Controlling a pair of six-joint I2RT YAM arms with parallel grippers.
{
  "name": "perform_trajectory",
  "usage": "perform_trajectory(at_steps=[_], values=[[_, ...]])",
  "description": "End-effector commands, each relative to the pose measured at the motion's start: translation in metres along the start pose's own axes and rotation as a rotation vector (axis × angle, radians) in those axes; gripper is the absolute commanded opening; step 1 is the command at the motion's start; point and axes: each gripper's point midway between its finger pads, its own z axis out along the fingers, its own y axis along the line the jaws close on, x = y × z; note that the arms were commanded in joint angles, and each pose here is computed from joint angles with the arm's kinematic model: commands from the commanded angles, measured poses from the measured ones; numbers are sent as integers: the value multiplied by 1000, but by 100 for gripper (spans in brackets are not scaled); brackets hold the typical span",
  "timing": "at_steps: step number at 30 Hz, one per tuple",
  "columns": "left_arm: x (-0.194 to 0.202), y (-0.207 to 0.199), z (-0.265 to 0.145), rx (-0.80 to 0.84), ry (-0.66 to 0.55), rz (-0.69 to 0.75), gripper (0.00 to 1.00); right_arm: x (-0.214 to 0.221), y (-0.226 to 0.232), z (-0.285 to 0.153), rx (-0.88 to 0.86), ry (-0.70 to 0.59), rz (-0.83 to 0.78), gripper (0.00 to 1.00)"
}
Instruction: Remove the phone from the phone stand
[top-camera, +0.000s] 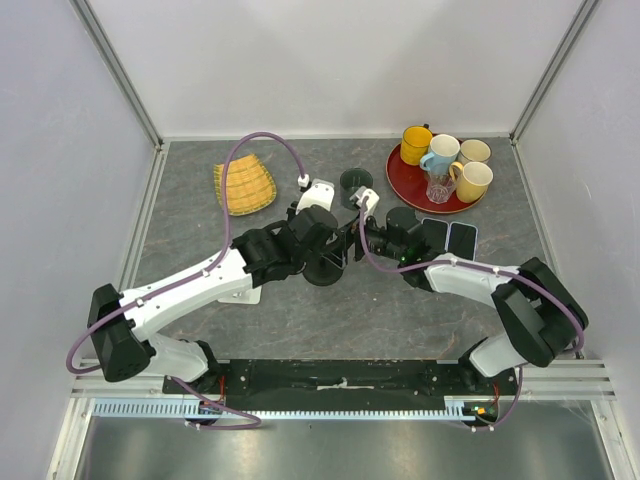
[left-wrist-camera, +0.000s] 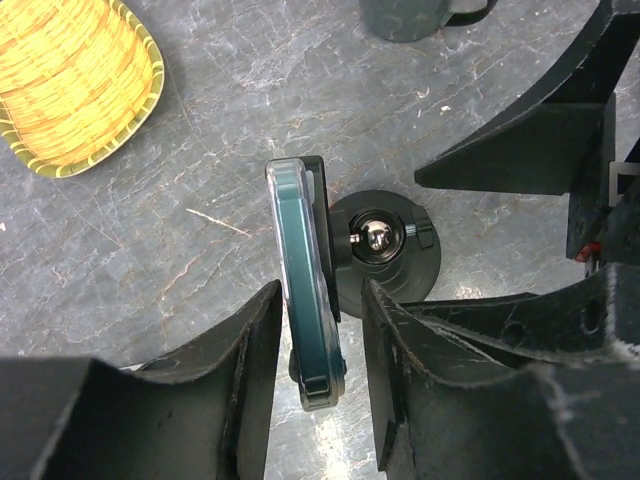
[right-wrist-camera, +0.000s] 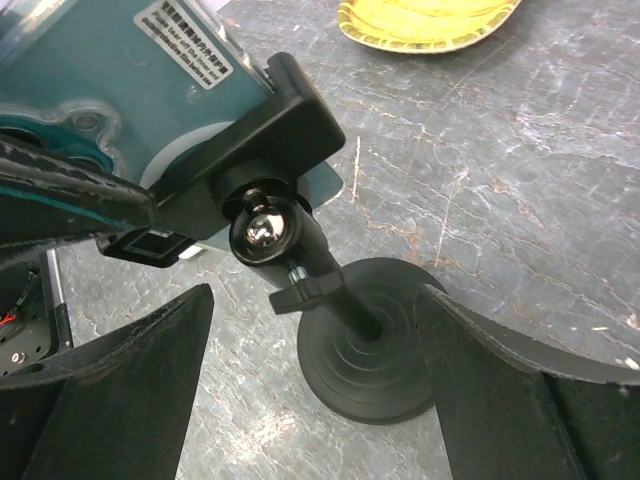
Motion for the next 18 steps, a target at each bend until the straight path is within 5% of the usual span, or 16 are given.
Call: perform_trajectory(at_steps=[1, 18], values=[[-8, 2, -1, -24, -15, -28, 44, -28, 17, 15, -83, -76, -68, 89], [-6, -3, -8, 23, 4, -50, 23, -12, 12, 38, -120, -83, -69, 85]])
